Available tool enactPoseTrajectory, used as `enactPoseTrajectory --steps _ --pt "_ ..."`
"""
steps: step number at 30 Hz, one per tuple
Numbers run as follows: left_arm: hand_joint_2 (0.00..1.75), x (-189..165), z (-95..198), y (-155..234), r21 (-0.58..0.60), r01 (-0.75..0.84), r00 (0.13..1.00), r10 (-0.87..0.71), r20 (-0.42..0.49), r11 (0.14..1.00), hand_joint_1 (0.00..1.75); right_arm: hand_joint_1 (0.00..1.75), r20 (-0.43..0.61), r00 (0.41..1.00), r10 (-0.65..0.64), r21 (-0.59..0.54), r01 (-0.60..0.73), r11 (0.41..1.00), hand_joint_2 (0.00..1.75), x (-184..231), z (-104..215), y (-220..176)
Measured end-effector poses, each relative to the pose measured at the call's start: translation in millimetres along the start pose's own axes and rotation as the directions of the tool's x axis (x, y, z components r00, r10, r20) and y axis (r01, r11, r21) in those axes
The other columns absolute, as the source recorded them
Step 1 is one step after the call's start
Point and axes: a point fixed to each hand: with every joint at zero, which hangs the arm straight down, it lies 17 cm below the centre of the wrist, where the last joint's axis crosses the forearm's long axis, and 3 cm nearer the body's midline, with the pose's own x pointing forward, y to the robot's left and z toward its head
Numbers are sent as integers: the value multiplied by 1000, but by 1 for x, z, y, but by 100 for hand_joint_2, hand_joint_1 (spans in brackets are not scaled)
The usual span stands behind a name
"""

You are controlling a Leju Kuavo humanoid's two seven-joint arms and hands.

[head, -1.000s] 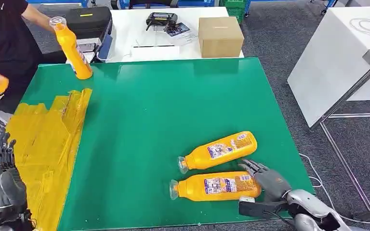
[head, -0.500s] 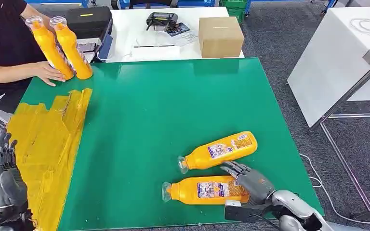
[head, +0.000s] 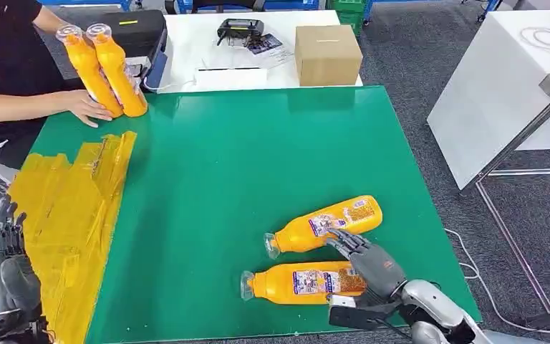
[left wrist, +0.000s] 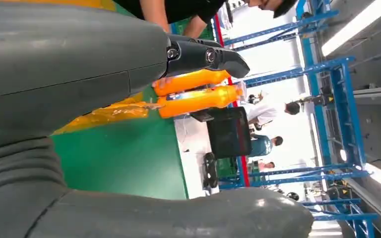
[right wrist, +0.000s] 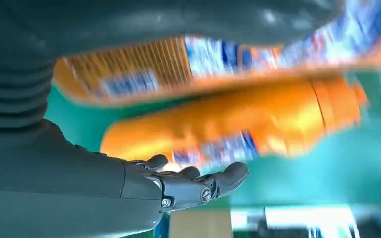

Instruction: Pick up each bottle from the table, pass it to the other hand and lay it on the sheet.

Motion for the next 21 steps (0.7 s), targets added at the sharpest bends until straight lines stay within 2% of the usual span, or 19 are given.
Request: enactPoseTrajectory --steps 1,2,5,10,21 --pt "0 1 1 0 -1 0 1000 0 0 1000 0 0 4 1000 -2 -14 2 1000 0 3 -2 -4" --pt "0 1 1 0 -3 0 1000 0 0 1000 0 0 7 1000 -4 -24 4 1000 175 5 -4 -7" --pt "0 1 2 0 -6 -2 1000 2 0 1000 0 0 26 1000 -7 -31 8 1000 175 13 -7 -10" --pt "0 2 1 0 -7 -4 1000 4 7 1000 0 0 45 999 -6 24 5 1000 175 18 -10 -1" --pt "0 4 -6 0 2 -22 999 22 25 1000 0 0 8 999 51 282 -52 958 175 -13 -3 40"
